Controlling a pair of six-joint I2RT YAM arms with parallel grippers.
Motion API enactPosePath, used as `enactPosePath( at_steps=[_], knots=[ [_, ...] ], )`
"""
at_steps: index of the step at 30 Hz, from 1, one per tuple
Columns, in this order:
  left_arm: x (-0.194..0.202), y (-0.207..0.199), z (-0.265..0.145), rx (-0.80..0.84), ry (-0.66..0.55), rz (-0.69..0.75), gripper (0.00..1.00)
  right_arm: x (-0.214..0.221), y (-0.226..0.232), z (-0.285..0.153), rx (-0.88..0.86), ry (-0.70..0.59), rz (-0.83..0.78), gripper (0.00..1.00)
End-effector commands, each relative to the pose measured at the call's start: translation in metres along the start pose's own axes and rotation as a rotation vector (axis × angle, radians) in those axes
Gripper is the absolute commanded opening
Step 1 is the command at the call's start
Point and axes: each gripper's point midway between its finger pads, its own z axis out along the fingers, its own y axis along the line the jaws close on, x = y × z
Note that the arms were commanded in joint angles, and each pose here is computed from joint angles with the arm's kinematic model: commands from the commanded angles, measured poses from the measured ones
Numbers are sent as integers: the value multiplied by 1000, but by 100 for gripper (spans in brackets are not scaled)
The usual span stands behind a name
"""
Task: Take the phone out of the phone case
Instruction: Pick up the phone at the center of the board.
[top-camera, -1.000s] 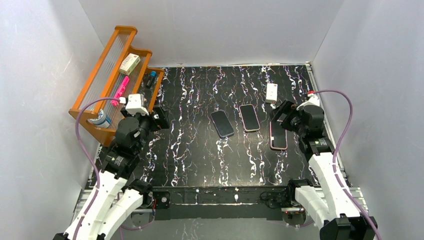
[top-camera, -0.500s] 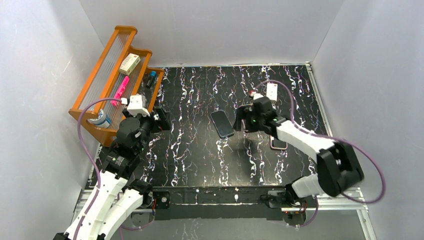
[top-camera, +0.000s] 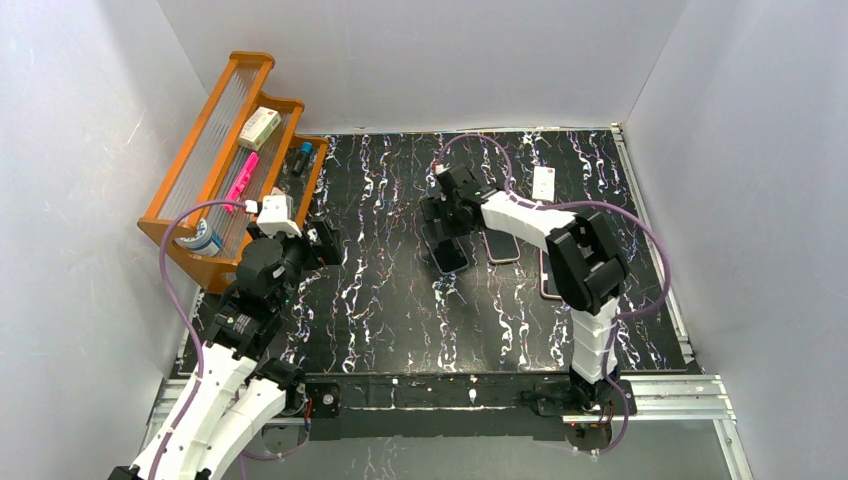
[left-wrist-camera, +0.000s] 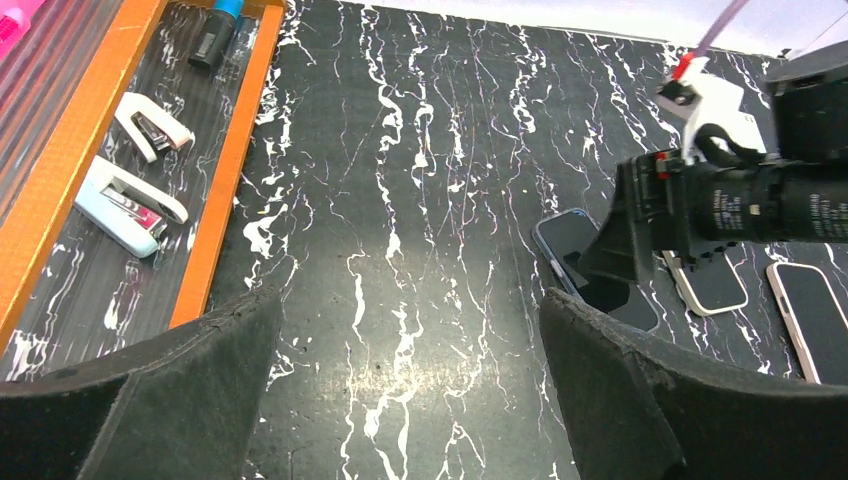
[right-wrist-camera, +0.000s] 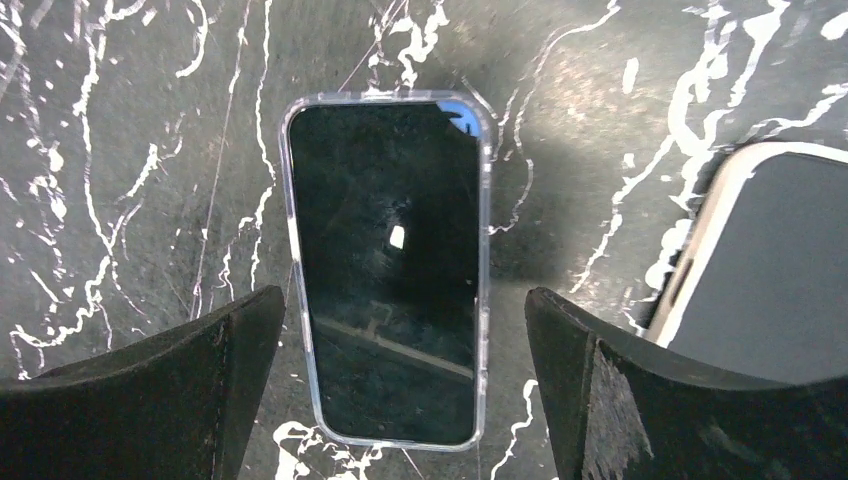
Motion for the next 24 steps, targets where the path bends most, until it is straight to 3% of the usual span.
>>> enactPosePath(
  at_steps=[1,14,21,24],
  knots=[
    [1,1,-2,1,-4,18,98,16,7,4,13,129,-50,99],
    [5,-6,0,31,8,-17,98,52,12,20,96,277,-124,99],
    [19,-21,11,59,142,-72,98,81,-2,18,187,365,-185,99],
    [28,-25,15,64,203,-81,98,89,-5,20,209,382,-200,93]
  ],
)
